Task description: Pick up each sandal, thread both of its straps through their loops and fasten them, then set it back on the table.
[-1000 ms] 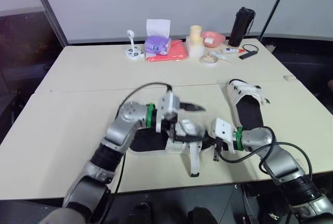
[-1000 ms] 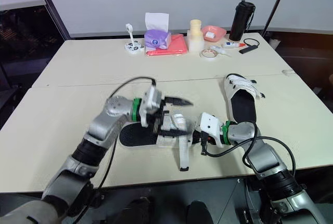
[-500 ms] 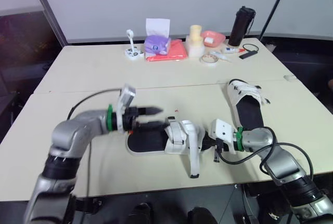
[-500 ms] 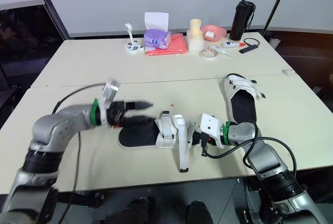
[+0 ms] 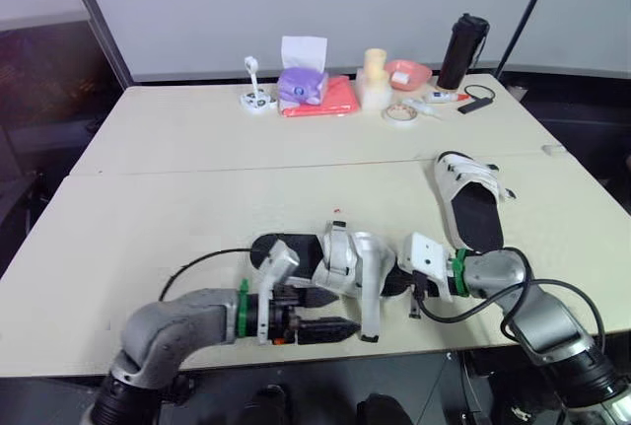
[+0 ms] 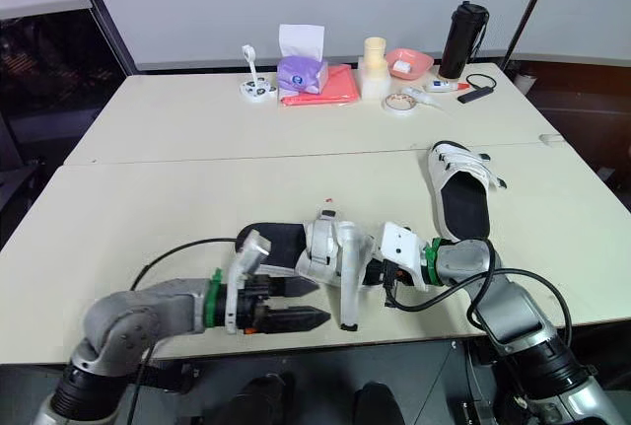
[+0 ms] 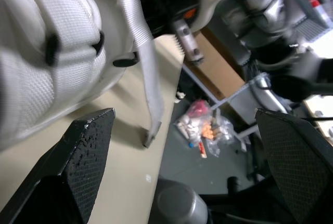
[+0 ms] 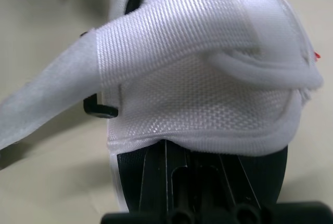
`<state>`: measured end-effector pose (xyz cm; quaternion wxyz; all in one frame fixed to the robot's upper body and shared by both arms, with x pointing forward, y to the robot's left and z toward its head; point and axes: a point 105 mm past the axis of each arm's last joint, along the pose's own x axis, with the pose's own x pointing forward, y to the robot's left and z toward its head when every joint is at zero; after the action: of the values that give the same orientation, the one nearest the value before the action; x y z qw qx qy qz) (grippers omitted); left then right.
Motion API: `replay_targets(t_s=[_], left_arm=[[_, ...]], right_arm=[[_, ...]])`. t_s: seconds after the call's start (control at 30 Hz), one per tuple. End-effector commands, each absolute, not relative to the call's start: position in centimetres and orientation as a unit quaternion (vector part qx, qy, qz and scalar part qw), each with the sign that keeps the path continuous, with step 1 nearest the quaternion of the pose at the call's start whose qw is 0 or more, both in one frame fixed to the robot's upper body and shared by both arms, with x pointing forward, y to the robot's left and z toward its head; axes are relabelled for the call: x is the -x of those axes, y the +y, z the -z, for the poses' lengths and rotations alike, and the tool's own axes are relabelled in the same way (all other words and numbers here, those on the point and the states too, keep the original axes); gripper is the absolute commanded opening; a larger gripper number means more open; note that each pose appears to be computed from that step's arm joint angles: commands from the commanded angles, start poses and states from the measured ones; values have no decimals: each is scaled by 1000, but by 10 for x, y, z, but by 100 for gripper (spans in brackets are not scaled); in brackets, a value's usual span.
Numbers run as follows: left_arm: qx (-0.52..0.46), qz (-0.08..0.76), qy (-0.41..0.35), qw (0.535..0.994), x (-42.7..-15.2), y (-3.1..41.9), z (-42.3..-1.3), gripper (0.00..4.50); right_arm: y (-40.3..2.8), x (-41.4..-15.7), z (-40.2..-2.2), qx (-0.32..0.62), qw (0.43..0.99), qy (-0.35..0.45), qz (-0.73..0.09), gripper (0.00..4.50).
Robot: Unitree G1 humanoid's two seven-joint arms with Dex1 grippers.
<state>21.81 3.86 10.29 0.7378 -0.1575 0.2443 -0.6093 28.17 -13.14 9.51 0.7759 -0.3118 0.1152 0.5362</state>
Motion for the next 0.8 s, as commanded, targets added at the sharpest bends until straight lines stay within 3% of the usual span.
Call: replay_targets(t_s=[0.03, 0.8], left_arm=[[139, 614, 230, 743, -217, 29, -99, 446], [136, 651, 214, 715, -224, -13, -87, 446]], right_arm=[[-128, -269, -83, 303, 759, 144, -558, 0], [-125, -299, -100, 330, 785, 91, -517, 0]])
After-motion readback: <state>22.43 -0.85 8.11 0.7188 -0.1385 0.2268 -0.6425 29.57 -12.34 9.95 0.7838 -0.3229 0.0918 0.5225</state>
